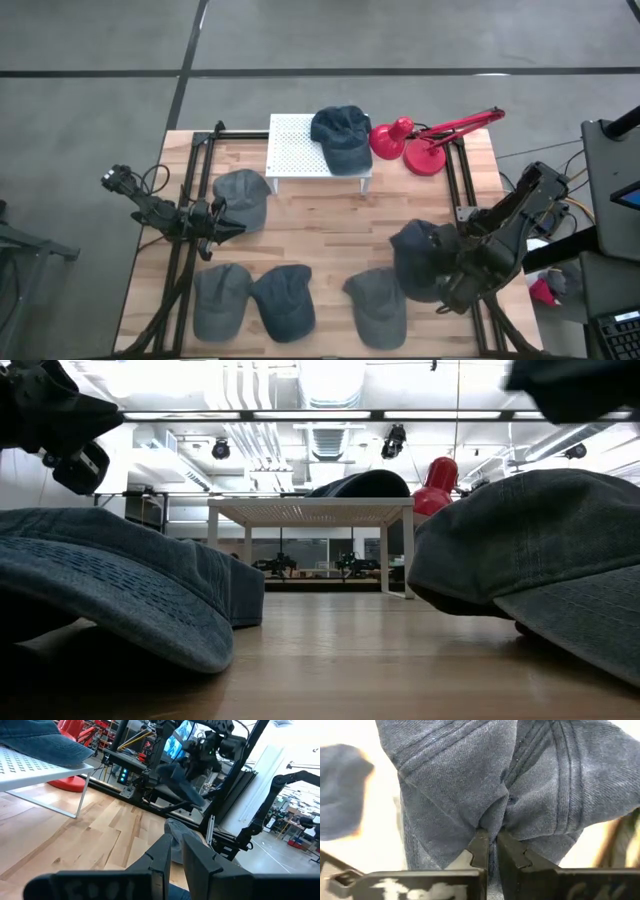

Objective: Pick & Place hat
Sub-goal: Stack the right blue cap on the blue cap on the shelf

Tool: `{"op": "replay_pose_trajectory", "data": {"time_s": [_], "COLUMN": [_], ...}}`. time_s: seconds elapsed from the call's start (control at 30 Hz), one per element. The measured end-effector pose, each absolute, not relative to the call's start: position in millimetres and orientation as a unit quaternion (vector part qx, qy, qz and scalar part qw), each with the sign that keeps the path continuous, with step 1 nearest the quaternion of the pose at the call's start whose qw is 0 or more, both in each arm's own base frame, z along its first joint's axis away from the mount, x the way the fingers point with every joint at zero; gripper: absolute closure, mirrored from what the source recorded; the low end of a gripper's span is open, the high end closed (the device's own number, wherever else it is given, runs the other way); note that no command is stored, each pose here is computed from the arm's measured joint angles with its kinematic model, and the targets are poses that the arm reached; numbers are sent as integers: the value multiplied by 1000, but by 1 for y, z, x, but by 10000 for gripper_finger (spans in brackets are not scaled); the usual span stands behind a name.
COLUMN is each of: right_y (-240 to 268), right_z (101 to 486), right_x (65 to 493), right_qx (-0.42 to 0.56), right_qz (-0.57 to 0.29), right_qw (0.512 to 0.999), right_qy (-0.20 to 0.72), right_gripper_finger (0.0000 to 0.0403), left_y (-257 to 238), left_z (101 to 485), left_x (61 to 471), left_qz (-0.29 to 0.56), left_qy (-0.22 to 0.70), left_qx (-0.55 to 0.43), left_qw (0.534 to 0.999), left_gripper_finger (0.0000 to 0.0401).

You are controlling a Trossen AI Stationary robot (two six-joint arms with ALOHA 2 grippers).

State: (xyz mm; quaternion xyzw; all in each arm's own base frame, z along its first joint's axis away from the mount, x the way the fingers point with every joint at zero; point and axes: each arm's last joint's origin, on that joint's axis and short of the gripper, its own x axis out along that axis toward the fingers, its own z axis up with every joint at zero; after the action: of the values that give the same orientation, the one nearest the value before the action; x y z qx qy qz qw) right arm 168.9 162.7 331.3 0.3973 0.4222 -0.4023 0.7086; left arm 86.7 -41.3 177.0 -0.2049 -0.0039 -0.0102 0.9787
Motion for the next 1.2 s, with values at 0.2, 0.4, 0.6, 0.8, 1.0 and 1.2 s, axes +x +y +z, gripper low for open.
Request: {"op": "replay_pose_trajectory", "data": {"time_s": [0.2,0.4,0.6,0.8,1.0,1.2], "right_y": [149,119,79,35,-10,-47], "right_z": [354,373,397,423,444,452], "right_x": [184,205,226,245,261,289], "right_qx": [350,335,329,323,311,287], "right_qz": [-370,-392,-407,-409,-404,-399], "right_qw": [776,791,798,817,837,844], "right_qy": [372,328,298,247,197,215], "right_gripper_finger": [390,390,390,390,390,390], "left_y": [-41,-41,-41,-41,-41,-41], "left_z": [177,177,177,177,177,177], "left_x": [87,87,87,87,87,87], "left_qz": [-10,-11,-11,-10,-10,-10], "left_qy": [-4,-3,-3,-3,-3,-3], "left_qx": [-223,-246,-251,-249,-249,-248], "left_qw": [975,969,968,968,969,969], "left_gripper_finger": [350,350,350,350,350,350]}}
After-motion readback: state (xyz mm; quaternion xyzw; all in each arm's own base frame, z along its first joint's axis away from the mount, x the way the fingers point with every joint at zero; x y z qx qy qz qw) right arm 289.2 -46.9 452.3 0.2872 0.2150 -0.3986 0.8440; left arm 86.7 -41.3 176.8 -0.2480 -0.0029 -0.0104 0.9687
